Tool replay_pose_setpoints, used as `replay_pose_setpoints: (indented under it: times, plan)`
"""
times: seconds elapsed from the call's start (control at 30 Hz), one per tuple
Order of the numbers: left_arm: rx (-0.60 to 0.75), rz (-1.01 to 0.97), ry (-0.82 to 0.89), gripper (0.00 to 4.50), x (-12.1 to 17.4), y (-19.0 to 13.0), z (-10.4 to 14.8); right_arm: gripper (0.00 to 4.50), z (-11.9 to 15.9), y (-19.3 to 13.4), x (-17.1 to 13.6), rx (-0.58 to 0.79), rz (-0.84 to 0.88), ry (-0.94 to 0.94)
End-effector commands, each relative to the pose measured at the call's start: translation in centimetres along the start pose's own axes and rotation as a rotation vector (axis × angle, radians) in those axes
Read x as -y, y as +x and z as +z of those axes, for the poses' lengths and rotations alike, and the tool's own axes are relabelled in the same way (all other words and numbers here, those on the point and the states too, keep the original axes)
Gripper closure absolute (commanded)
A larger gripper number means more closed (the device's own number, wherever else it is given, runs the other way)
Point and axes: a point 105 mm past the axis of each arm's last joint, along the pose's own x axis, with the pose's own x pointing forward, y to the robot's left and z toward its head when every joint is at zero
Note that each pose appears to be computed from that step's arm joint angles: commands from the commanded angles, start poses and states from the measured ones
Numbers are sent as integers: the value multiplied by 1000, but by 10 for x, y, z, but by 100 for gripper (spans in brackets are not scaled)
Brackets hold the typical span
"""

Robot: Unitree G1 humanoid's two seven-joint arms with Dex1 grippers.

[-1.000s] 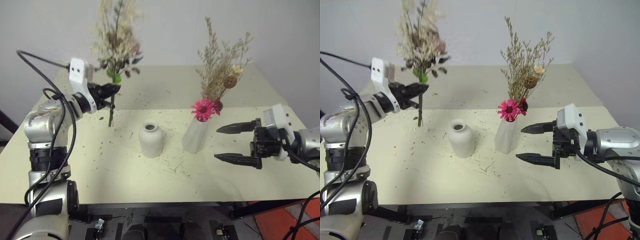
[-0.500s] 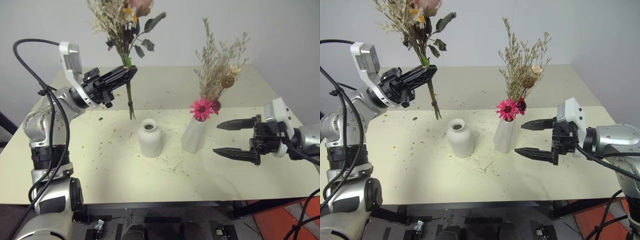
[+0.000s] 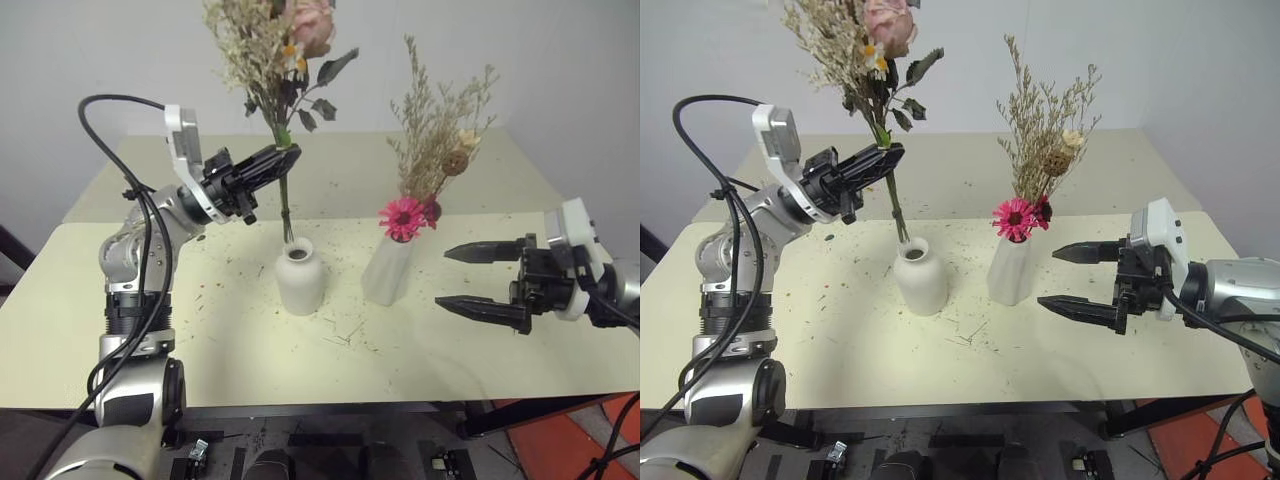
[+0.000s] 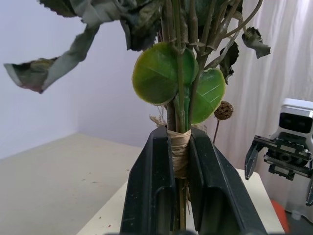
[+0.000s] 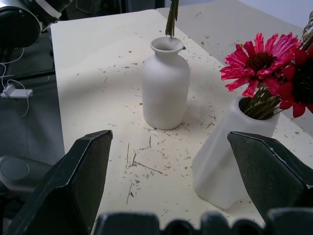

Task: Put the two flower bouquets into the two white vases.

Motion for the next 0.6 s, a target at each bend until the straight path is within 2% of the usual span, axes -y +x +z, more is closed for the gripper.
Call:
replay_pose_setpoints:
  times: [0.03, 0.2, 0.6]
  plan:
    - [33, -37, 54, 436, 4, 10, 14, 0, 14, -6, -1, 21, -24, -59]
    - [25, -52, 43, 436, 4, 13, 9, 0, 13, -8, -3, 21, -37, -59]
    - [-51, -54, 6, 436, 4, 13, -21, 0, 12, -9, -7, 24, -56, -53]
